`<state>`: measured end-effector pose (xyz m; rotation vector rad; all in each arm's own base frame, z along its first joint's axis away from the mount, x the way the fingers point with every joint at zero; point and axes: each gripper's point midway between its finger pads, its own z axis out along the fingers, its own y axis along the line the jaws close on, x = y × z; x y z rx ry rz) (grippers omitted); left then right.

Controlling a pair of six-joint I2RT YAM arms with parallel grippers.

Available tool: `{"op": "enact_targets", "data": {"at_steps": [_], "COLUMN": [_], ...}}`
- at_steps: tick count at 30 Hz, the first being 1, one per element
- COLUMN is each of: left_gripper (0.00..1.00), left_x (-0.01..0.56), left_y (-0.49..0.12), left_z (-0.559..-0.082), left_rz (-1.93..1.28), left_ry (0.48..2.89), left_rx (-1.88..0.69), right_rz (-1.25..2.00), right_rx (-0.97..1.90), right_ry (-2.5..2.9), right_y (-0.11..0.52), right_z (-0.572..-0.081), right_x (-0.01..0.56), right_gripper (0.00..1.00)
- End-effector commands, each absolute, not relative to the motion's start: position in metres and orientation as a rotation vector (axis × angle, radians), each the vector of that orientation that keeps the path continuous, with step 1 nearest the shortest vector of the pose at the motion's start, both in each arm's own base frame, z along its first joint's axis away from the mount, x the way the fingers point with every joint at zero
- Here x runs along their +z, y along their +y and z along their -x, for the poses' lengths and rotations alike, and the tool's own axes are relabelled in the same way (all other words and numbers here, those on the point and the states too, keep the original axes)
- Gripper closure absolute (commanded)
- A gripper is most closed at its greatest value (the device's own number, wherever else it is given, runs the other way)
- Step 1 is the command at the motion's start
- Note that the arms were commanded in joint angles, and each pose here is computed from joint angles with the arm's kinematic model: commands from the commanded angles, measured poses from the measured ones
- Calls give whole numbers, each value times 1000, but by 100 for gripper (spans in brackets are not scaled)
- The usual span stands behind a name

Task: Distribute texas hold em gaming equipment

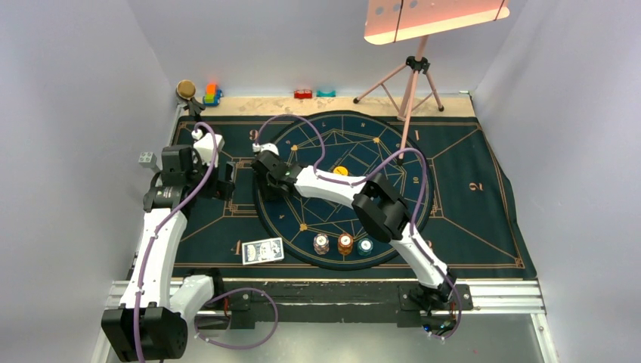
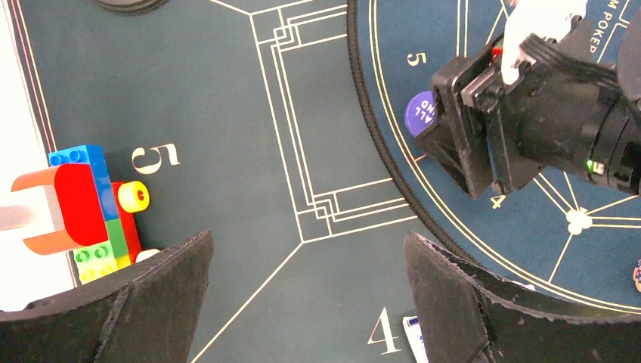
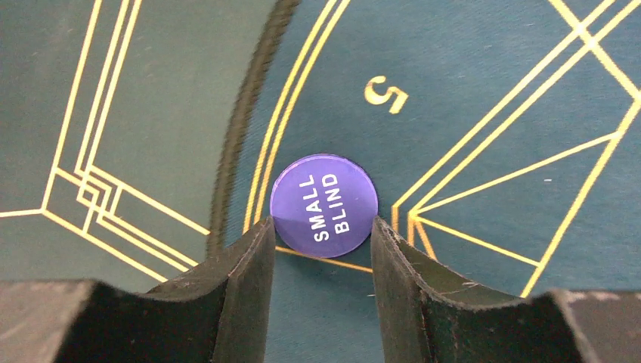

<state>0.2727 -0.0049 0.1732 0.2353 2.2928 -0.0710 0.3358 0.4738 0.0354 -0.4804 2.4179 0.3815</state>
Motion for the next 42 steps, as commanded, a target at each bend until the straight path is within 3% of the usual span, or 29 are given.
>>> {"op": "enact_targets", "data": {"at_steps": [1,4,7,11,16,24,42], "left_gripper": [0,0,0,0,0,0,0], "left_x": [182,182,181,180,179,175,174], "left_y": [-2,-1,-1,-1,0,-2,-4], "left_z": [-278,-277,-278,-278,-278,-278,-278], "left_rz": [-196,-191,-190,-192,-193,-204,-215], "left_ry": [2253,2256,2258,2263,2266,2277,2279], "left_rx": [-61,-61,-62,-64,-62,-74,-85], "right_rz": [498,510,520,449,324,171,144], "right_rx": [563,632,646,600,387,66,-122], "right_ry": [2435,2439,2442,2390,2354,2427,2497], "right_y": [503,512,510,479,402,280,235], "right_z": [-321,-316,-314,-337,-367,-387,-395], "right_x": [40,41,46,76,107,77,25], "right_gripper": [59,49,26,15,14,19,24]}}
